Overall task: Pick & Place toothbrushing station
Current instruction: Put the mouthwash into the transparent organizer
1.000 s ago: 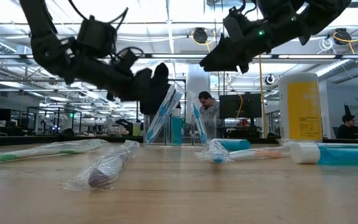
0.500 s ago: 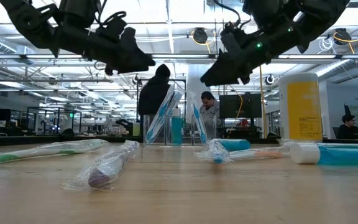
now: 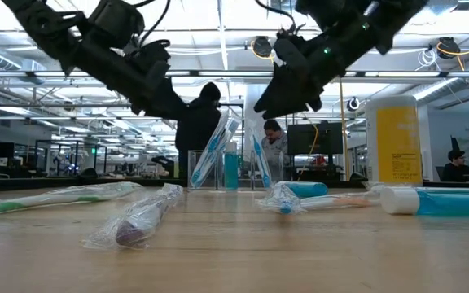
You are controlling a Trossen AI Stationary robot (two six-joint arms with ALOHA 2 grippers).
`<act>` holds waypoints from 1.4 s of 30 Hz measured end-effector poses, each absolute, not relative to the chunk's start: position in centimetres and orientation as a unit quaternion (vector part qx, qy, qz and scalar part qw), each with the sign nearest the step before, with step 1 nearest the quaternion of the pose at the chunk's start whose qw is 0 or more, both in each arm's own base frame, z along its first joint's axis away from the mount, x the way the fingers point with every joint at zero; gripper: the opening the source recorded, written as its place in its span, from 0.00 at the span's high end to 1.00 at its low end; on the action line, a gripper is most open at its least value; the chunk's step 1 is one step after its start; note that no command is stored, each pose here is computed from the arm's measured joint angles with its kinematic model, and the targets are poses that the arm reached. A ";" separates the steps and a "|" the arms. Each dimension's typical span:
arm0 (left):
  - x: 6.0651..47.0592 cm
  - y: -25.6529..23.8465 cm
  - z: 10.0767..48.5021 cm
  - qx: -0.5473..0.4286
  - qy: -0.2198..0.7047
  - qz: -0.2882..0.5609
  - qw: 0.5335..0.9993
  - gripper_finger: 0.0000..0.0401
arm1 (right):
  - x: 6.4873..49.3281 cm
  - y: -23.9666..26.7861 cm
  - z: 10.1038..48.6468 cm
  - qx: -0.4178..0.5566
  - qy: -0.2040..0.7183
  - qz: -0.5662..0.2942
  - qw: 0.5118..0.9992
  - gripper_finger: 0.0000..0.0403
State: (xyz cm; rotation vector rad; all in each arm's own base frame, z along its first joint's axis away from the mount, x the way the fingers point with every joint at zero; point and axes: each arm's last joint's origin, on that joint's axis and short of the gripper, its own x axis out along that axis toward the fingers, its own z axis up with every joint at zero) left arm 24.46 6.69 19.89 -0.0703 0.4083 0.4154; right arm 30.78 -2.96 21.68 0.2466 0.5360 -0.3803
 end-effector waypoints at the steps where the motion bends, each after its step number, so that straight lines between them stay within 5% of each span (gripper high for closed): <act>1: 24.6 6.8 20.2 -0.037 0.210 0.200 0.956 0.48 | 30.7 -2.9 21.8 0.129 0.281 -0.192 0.931 0.52; 9: 25.2 7.5 22.4 -0.052 0.284 0.203 0.936 0.48 | 29.4 -3.3 20.0 0.198 0.382 -0.253 0.867 0.51; 27: 25.6 6.8 22.7 -0.052 0.269 0.173 0.946 0.48 | 31.1 -5.6 14.1 0.180 0.431 -0.277 0.840 0.41; 42: 25.4 6.7 22.5 -0.052 0.284 0.173 0.942 0.48 | 31.6 -6.4 12.5 0.200 0.443 -0.267 0.833 0.49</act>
